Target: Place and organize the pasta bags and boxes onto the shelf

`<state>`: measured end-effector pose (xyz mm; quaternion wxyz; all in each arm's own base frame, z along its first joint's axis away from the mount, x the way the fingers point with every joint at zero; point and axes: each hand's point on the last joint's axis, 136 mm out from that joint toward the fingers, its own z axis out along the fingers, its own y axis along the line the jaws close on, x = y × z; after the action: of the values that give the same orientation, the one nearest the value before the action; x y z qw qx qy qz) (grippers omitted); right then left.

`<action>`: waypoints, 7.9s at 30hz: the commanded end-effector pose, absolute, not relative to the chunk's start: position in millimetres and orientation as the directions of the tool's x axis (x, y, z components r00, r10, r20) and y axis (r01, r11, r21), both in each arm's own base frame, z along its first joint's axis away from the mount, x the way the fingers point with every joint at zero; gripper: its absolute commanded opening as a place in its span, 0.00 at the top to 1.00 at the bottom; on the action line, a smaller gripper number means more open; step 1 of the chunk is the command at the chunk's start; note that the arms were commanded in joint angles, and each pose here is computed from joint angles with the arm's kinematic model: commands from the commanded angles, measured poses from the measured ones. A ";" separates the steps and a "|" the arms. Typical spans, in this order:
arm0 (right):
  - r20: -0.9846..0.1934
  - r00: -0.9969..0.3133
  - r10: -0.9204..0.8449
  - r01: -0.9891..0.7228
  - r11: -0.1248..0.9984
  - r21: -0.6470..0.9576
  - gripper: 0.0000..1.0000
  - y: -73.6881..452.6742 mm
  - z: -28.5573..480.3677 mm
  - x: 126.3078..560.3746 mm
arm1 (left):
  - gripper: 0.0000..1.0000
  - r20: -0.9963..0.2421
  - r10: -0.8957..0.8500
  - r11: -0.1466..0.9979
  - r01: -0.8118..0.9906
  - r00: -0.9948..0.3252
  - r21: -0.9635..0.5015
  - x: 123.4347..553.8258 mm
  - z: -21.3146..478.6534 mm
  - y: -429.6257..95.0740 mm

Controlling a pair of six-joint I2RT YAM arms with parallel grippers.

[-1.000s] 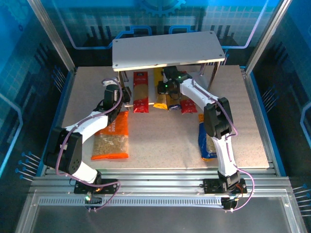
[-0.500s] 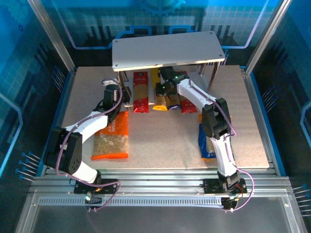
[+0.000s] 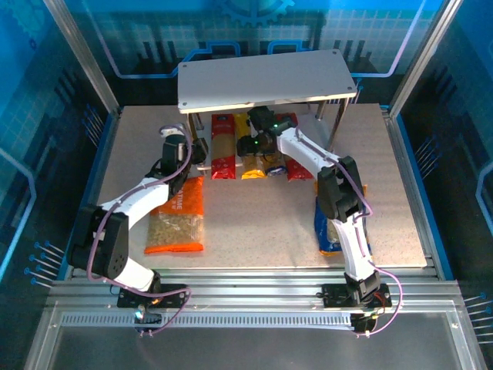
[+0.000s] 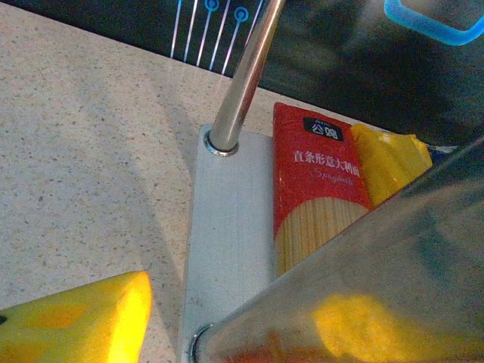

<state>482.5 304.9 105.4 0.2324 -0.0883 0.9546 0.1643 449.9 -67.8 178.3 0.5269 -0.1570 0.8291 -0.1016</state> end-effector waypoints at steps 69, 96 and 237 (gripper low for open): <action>-0.449 -0.891 -0.067 -0.267 0.877 0.400 0.21 289.3 128.9 427.4 | 0.26 -0.875 -0.320 0.946 -0.173 -0.364 -0.274 425.5 200.8 -41.5; -0.517 -0.853 -0.071 -0.287 0.891 0.352 0.20 284.2 154.2 429.7 | 0.24 -0.884 -0.294 0.952 -0.194 -0.364 -0.237 410.4 203.4 -29.8; -0.970 -0.199 0.140 -0.158 0.972 0.173 1.00 123.5 514.3 500.7 | 0.19 -0.839 -0.185 0.861 0.327 -0.512 -0.390 320.4 271.0 -197.6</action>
<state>502.3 116.8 451.2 0.5458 -0.0160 0.8331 0.0885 317.7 -198.9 260.0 0.4808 0.0431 0.8351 -0.2638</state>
